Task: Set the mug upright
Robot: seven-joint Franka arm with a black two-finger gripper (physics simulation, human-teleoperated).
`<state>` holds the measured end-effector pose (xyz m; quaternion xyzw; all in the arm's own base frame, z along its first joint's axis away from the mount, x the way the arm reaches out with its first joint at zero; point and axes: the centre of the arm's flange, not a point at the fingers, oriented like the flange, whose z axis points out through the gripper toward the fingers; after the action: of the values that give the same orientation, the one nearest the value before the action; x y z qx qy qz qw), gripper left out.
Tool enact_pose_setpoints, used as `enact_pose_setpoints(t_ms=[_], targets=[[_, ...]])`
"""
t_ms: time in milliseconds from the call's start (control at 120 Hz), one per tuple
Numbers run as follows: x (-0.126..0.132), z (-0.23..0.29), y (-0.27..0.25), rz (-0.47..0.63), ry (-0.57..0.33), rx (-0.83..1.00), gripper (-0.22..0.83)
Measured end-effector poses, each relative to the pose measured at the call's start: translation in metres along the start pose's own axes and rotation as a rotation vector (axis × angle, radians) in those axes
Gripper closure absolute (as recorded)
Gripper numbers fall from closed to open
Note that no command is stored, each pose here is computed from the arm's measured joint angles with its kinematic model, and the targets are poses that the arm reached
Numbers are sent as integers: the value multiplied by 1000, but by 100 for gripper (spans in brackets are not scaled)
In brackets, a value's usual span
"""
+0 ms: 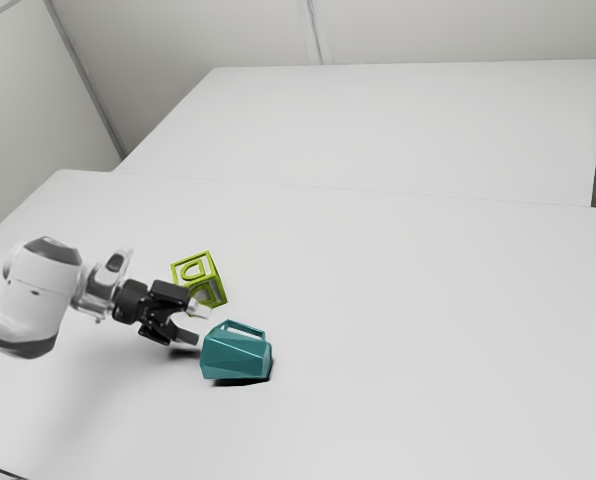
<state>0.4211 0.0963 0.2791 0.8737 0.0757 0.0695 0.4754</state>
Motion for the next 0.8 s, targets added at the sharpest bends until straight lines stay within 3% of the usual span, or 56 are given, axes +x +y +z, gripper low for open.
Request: enact_pose_setpoints(t_ms=[208, 667, 733, 800], targets=[[-20, 7, 3, 30, 17, -36, 0], [-17, 45, 23, 81, 9, -55, 1], [-17, 52, 27, 88, 4, -54, 10], [-17, 54, 28, 88, 4, -52, 26]])
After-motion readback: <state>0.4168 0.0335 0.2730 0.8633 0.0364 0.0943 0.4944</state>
